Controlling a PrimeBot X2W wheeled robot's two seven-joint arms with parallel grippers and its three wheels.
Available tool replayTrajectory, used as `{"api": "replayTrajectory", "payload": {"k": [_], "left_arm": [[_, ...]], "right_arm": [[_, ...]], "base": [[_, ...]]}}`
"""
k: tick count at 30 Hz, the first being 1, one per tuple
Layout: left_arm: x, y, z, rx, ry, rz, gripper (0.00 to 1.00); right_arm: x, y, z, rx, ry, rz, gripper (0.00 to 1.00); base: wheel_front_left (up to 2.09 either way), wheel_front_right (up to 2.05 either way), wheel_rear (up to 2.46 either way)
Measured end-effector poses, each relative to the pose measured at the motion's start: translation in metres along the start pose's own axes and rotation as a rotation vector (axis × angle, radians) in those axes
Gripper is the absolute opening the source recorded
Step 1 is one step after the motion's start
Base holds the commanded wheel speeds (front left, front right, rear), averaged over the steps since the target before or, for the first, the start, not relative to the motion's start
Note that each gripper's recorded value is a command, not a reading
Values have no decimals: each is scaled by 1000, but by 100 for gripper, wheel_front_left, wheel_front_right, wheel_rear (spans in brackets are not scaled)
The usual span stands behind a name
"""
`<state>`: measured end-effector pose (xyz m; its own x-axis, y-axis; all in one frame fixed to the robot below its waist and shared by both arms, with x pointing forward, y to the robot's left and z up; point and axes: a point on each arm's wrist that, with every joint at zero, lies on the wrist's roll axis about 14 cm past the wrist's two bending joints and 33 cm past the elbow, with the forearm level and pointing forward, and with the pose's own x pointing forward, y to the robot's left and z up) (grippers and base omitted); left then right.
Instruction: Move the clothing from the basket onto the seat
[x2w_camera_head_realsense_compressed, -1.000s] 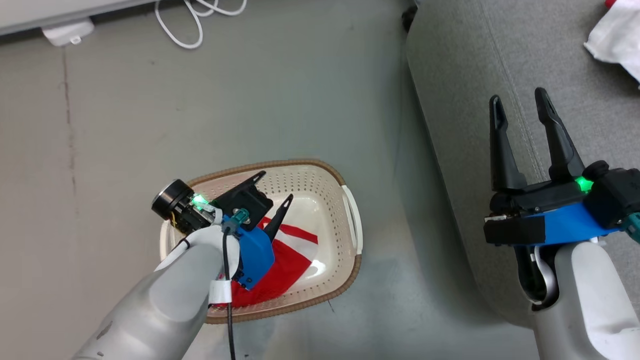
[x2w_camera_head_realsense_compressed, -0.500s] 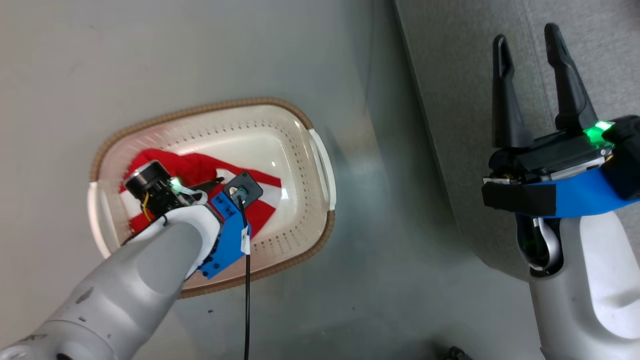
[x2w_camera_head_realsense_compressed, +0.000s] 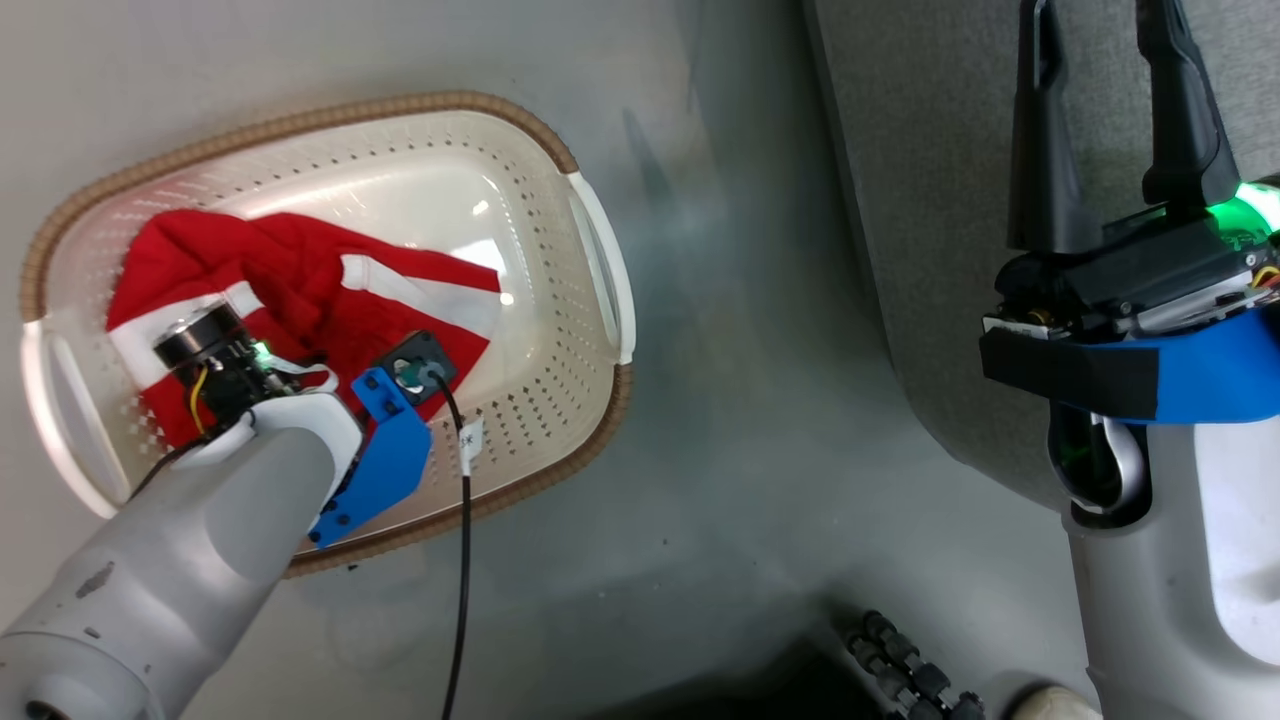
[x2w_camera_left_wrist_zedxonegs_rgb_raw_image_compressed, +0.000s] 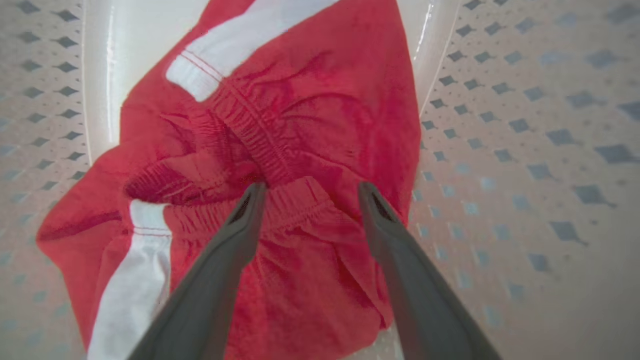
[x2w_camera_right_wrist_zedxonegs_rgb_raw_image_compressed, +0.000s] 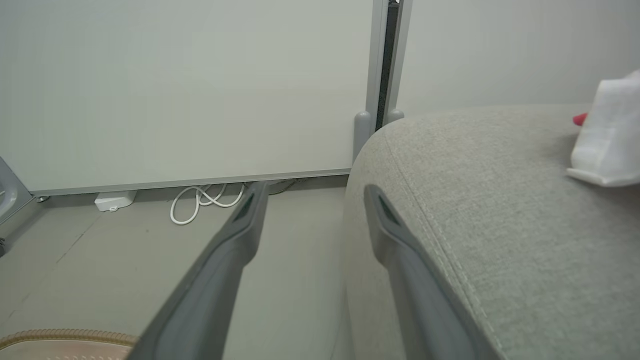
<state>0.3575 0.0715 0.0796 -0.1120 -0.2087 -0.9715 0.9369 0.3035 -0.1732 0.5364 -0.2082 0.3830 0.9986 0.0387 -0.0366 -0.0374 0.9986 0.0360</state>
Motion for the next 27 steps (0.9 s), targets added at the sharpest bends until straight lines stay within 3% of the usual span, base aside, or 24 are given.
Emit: {"api": "replayTrajectory", "payload": {"k": [24,25,26,27], "left_arm": [[59,7,-13,11,77,-52,100],[59,7,-13,11,83,-53,90],[60,7,-13,12,84,-52,37],[60,7,-12,12,83,-51,0]], "right_arm": [[4,-9,-17,-42,-9,-6,100],[4,-10,-17,-43,-10,-6,100],[4,-10,-17,-44,-11,-7,100],[4,-10,-17,-45,-11,-7,100]], "base": [[0,0,0],[0,0,0],[0,0,0],[0,0,0]]}}
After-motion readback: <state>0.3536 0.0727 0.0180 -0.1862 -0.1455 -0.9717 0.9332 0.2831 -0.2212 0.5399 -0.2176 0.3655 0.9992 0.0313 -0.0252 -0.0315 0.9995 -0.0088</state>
